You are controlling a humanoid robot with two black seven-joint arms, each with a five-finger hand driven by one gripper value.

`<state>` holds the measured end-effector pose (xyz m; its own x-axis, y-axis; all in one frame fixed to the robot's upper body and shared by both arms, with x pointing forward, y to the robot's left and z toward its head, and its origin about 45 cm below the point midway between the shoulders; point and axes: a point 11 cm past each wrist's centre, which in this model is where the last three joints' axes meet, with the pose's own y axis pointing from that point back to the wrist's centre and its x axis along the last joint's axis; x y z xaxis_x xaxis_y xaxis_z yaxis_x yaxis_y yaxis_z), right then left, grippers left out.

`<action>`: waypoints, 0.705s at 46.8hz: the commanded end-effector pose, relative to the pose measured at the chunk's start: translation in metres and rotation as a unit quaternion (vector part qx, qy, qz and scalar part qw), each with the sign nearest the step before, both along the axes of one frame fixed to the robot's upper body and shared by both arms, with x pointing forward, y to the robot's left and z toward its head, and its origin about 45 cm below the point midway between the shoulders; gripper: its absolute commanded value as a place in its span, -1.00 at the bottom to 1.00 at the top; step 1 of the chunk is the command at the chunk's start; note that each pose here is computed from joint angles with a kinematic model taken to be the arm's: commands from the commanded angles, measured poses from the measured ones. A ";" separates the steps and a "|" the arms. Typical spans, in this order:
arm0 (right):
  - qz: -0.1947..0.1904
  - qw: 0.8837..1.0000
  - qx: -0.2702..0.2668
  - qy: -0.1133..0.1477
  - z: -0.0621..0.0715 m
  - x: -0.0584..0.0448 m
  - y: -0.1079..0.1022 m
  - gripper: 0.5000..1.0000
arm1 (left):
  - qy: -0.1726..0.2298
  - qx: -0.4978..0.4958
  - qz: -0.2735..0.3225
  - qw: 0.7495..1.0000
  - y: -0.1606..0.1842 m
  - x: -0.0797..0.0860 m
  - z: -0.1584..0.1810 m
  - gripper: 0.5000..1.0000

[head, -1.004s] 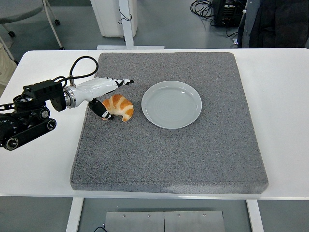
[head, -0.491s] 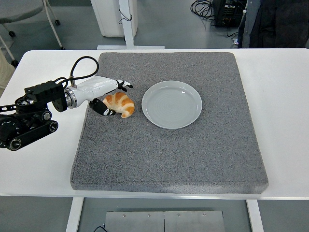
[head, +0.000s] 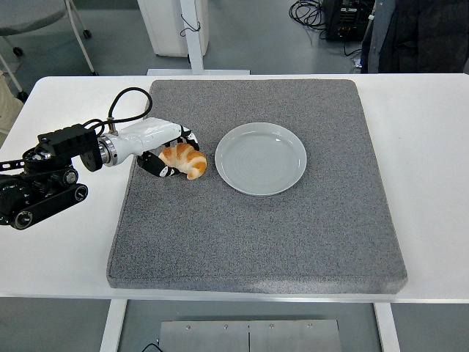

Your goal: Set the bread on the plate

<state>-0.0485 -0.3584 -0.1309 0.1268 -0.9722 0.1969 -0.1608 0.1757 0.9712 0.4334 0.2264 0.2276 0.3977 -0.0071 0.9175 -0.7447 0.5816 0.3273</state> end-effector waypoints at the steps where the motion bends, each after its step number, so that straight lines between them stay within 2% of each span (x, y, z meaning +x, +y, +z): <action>1: 0.000 1.000 0.000 0.000 0.000 0.000 0.000 1.00 | -0.008 0.000 -0.001 1.000 -0.001 0.004 0.008 -1.00; 26: 0.001 1.000 0.000 0.000 0.000 0.000 0.000 1.00 | -0.091 0.001 -0.011 0.996 -0.009 0.035 0.096 -1.00; 33: 0.000 1.000 0.000 0.000 0.000 0.000 0.000 1.00 | -0.099 0.007 -0.019 0.995 -0.015 0.040 0.117 -1.00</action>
<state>-0.0485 -0.3586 -0.1309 0.1271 -0.9721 0.1973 -0.1610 0.1761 0.9711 0.4716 0.2141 0.3363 0.2150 -0.0259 0.9763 -0.7758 0.6027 0.1868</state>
